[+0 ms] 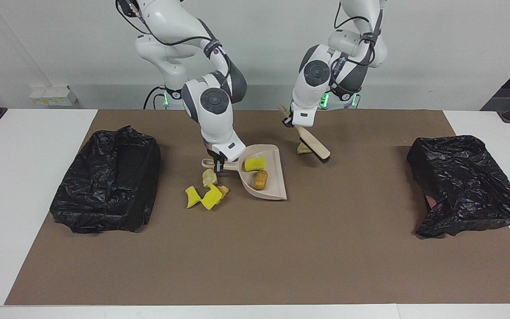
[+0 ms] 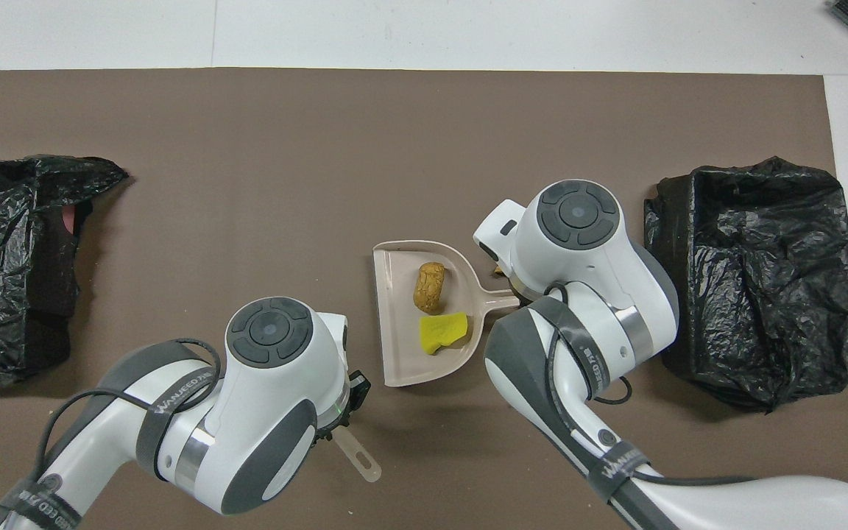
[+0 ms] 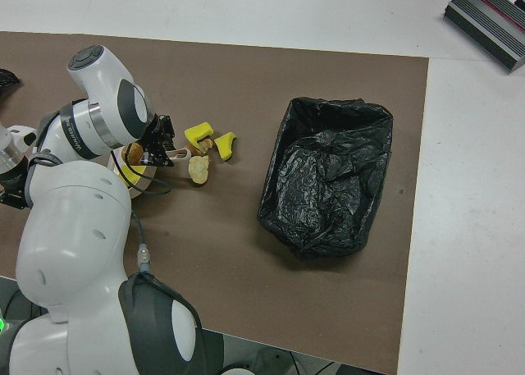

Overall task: Sweep and dump trash in bin
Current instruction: 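Sweep the debris into the dustpan with the left gripper's brush, then sweep more chunks into the dustpan with the brush in the left gripper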

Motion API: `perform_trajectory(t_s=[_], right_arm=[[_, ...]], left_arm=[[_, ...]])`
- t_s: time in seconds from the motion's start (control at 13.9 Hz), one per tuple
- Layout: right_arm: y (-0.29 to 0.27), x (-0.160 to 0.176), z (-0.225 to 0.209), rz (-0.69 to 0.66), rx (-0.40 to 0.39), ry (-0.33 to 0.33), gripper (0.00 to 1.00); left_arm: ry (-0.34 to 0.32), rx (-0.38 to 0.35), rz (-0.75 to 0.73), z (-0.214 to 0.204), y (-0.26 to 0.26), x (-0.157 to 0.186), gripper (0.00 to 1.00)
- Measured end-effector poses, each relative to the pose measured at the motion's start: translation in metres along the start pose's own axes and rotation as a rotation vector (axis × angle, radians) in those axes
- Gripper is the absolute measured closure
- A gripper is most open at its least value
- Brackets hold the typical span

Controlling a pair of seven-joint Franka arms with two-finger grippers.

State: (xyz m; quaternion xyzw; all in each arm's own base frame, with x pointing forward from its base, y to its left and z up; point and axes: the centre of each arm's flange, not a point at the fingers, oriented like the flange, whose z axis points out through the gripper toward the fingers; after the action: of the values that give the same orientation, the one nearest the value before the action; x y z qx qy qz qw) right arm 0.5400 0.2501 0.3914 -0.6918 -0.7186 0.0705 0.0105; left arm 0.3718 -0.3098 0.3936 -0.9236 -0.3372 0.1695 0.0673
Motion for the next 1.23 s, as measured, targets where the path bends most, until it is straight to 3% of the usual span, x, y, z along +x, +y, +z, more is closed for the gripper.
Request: perform_trajectory(t_s=[0.29,0.58,0.72,1.01,1.23], right_arm=[[-0.039,0.021,0.013,0.02,-0.044,-0.007,0.68],[-0.049,0.03,0.032,0.032,-0.054,0.0,0.68],[-0.049,0.032,0.038,0.052,-0.057,0.007,0.68],[-0.049,0.034,0.04,0.061,-0.054,0.007,0.68],[-0.049,0.034,0.04,0.061,-0.054,0.007,0.68]], left_arm=[[0.0,0.052,-0.05,0.037,-0.038,-0.017,0.74],[0.043,-0.076,-0.007,0.062,-0.056,-0.015,0.74],[0.056,-0.131,0.105,0.061,-0.051,-0.012,0.74],[0.022,-0.251,0.363,0.053,-0.039,-0.016,0.74],[0.051,-0.291,0.553,0.056,-0.007,-0.042,0.74]])
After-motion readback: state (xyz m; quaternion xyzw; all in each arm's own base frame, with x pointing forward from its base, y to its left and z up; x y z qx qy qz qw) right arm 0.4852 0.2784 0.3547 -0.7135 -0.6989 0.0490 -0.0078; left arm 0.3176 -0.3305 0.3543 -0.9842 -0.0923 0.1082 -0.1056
